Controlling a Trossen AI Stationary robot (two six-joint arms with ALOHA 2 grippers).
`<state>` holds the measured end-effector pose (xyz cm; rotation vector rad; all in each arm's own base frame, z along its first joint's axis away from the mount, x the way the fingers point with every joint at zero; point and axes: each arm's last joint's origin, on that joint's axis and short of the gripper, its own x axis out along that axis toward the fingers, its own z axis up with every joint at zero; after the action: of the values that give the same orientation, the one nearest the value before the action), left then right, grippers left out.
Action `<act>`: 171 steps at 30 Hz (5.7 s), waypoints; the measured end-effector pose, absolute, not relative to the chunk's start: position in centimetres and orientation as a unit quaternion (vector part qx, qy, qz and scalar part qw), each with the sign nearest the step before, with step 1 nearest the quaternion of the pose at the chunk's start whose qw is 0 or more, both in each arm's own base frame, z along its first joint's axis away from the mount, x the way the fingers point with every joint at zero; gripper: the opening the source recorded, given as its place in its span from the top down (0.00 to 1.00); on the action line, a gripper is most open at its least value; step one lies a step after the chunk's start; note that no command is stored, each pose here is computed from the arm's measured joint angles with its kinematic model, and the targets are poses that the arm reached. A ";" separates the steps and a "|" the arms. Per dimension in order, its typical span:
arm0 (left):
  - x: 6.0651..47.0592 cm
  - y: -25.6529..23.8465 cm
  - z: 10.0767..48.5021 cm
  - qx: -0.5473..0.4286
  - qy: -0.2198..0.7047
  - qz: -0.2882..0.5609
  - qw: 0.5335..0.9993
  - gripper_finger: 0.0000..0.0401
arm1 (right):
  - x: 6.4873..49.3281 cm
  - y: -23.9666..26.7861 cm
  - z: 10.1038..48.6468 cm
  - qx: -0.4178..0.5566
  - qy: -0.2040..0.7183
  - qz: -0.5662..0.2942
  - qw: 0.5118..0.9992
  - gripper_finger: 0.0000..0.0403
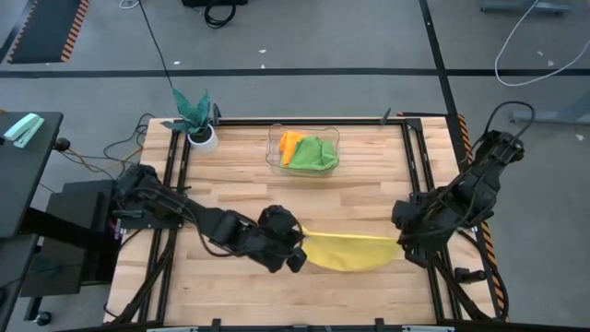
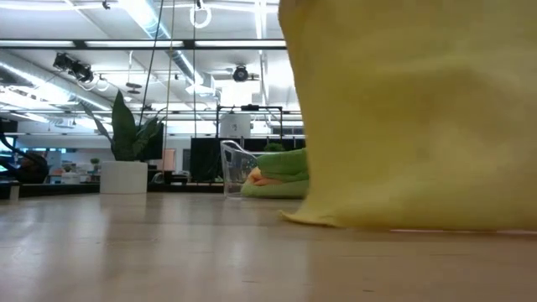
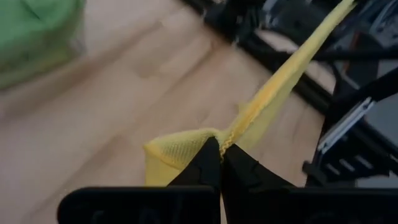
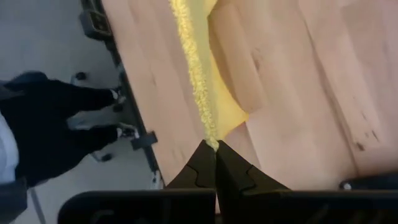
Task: Fold microfiber towels
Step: Fold the yellow microfiber cloth
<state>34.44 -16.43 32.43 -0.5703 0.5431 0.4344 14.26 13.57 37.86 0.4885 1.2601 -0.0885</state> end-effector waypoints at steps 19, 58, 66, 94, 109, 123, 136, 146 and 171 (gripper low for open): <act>35.3 -14.2 34.3 -0.199 0.270 0.278 0.900 0.99 | 14.8 11.0 36.9 0.192 0.569 -0.102 0.793 1.00; 28.9 -21.7 39.5 -0.268 0.243 0.245 0.899 0.99 | 15.1 18.7 44.5 0.209 0.497 -0.027 0.842 1.00; 29.5 -22.5 36.7 -0.266 0.319 0.268 0.869 0.99 | 16.4 17.3 42.0 0.186 0.529 -0.054 0.826 1.00; 35.1 -15.4 33.4 -0.186 0.438 0.320 0.819 0.99 | 17.0 10.1 33.1 0.174 0.565 -0.095 0.801 1.00; 36.1 -6.5 35.7 -0.120 0.434 0.362 0.816 0.99 | 15.9 3.4 35.4 0.173 0.508 -0.136 0.833 1.00; 33.9 -2.6 39.7 -0.132 0.381 0.366 0.839 0.99 | 16.4 -0.5 40.0 0.126 0.487 -0.164 0.848 1.00; 34.5 -8.0 36.1 -0.177 0.488 0.323 0.792 0.99 | 18.7 3.9 32.5 0.206 0.540 -0.041 0.815 1.00; 36.4 -12.6 32.3 -0.204 0.541 0.265 0.771 0.99 | 18.1 8.2 28.3 0.229 0.563 -0.010 0.794 1.00; 40.0 -17.7 23.3 -0.234 0.606 0.253 0.717 0.99 | 18.1 8.4 21.3 0.249 0.569 -0.033 0.783 1.00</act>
<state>40.04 -17.70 23.34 -0.5175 1.3405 0.5597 18.09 8.37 21.29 0.5369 1.2273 -0.0714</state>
